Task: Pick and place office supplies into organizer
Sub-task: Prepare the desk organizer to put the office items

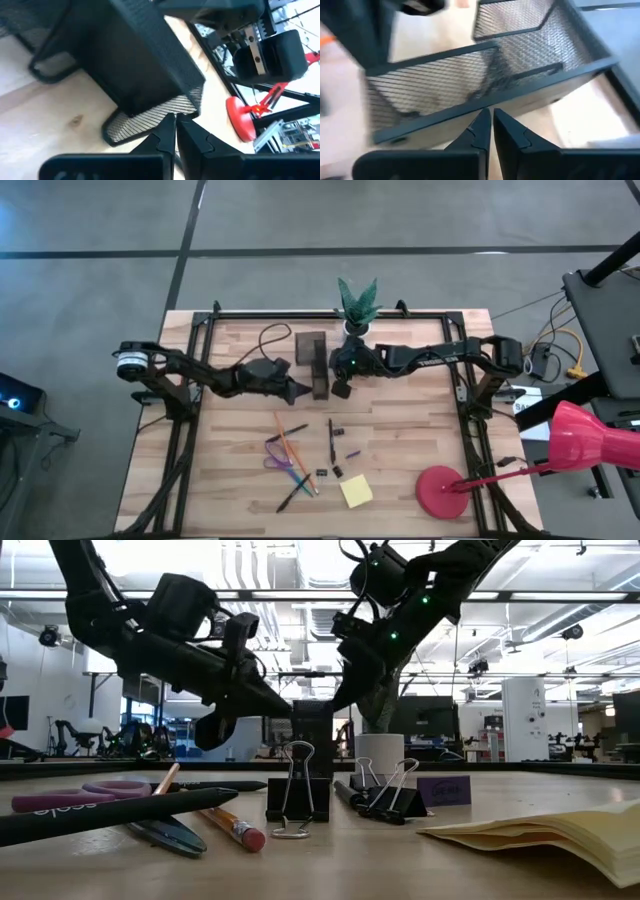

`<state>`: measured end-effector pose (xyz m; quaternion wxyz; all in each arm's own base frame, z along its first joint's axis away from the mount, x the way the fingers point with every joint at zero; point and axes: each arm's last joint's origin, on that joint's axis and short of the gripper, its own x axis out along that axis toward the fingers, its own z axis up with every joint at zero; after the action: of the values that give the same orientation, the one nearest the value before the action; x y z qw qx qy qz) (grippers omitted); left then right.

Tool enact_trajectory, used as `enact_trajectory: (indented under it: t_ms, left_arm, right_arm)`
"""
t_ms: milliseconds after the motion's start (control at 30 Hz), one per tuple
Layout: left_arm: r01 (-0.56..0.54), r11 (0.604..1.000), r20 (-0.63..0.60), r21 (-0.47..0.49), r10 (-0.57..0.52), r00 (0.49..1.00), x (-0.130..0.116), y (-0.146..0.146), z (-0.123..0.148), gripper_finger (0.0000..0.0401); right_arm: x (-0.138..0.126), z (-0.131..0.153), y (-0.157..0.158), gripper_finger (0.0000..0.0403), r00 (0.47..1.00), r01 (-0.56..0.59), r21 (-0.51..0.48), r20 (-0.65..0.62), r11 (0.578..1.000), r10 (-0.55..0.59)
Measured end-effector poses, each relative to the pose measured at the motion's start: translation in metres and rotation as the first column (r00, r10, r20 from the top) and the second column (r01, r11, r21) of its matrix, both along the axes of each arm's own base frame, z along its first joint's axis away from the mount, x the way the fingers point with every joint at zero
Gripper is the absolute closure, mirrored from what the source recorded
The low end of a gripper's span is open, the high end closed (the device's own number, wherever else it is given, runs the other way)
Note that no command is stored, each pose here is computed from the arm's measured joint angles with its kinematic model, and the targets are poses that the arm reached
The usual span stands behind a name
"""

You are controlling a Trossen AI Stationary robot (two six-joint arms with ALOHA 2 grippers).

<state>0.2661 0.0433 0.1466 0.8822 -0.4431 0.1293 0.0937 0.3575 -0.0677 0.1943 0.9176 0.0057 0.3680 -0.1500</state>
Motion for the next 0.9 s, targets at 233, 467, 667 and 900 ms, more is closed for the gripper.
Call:
enact_trajectory:
  t_ms: [233, 467, 667, 900]
  left_arm:
    - [0.036, 0.999, 0.001, -0.005, -0.036, 0.999, 0.003, -0.012, 0.001, 0.0401]
    - [0.028, 0.999, 0.005, -0.028, -0.028, 1.000, 0.003, -0.027, 0.002, 0.0401]
    - [0.023, 0.999, 0.024, -0.037, -0.022, 0.999, 0.000, -0.039, 0.007, 0.0401]
    - [-0.010, 1.000, -0.018, -0.019, 0.010, 1.000, -0.004, -0.043, 0.011, 0.0401]
  right_arm:
    - [0.008, -0.007, 0.027, 0.0390, 0.990, -0.140, 0.064, 0.004, 0.988, 0.140]
    - [0.038, -0.024, 0.055, 0.0390, 0.967, -0.250, 0.048, -0.033, 0.967, 0.251]
    - [0.048, -0.015, 0.051, 0.0390, 0.967, -0.209, 0.017, -0.143, 0.978, 0.209]
    - [0.035, -0.011, 0.037, 0.0390, 0.949, -0.076, -0.206, -0.314, 0.976, 0.007]
